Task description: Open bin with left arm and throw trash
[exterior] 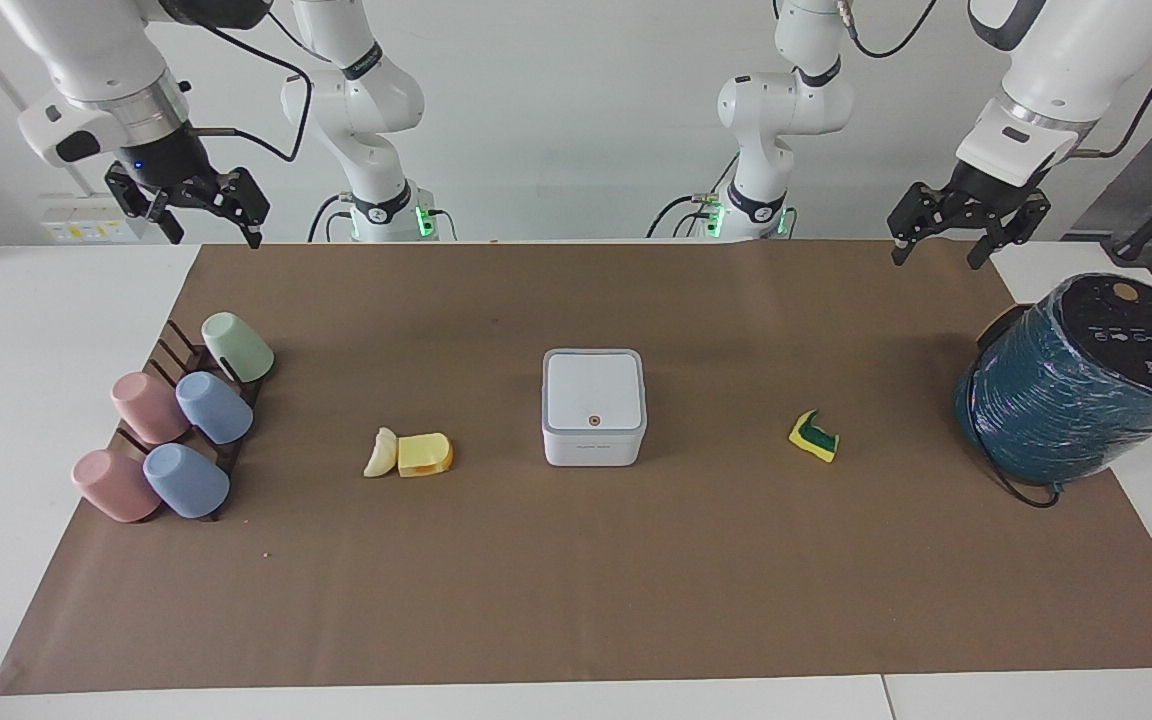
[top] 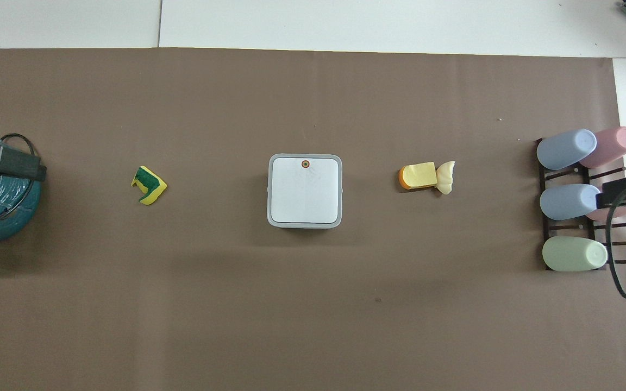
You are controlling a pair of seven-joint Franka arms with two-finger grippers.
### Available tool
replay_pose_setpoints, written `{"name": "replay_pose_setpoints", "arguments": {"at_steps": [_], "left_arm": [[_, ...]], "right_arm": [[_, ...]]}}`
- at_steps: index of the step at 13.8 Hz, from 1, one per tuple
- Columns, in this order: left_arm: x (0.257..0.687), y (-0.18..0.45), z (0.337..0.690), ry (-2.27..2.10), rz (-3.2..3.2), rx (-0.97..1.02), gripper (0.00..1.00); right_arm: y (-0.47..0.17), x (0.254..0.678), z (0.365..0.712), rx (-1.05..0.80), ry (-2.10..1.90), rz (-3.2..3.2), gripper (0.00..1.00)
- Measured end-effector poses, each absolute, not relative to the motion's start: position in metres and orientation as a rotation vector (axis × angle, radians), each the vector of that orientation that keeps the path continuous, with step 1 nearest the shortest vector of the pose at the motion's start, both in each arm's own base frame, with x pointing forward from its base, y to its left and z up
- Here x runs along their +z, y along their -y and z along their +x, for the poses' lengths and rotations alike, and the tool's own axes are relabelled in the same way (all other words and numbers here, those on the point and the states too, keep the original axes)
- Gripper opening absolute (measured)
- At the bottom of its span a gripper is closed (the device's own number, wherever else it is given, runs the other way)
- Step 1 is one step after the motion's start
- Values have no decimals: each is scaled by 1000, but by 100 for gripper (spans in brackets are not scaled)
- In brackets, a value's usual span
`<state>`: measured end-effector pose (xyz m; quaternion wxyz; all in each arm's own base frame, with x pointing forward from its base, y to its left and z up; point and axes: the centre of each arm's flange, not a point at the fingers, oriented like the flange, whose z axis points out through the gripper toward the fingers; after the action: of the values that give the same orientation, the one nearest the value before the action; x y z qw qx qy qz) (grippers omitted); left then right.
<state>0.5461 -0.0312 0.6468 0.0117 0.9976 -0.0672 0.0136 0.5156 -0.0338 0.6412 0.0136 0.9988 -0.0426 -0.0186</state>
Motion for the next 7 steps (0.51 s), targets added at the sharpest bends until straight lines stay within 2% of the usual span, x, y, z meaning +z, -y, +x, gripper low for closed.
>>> {"name": "replay_pose_setpoints", "arguments": {"at_steps": [7], "left_arm": [[647,31,546,210,3111,43,100]], "right_arm": [[34,640,516,-57,136,3111,100]]}}
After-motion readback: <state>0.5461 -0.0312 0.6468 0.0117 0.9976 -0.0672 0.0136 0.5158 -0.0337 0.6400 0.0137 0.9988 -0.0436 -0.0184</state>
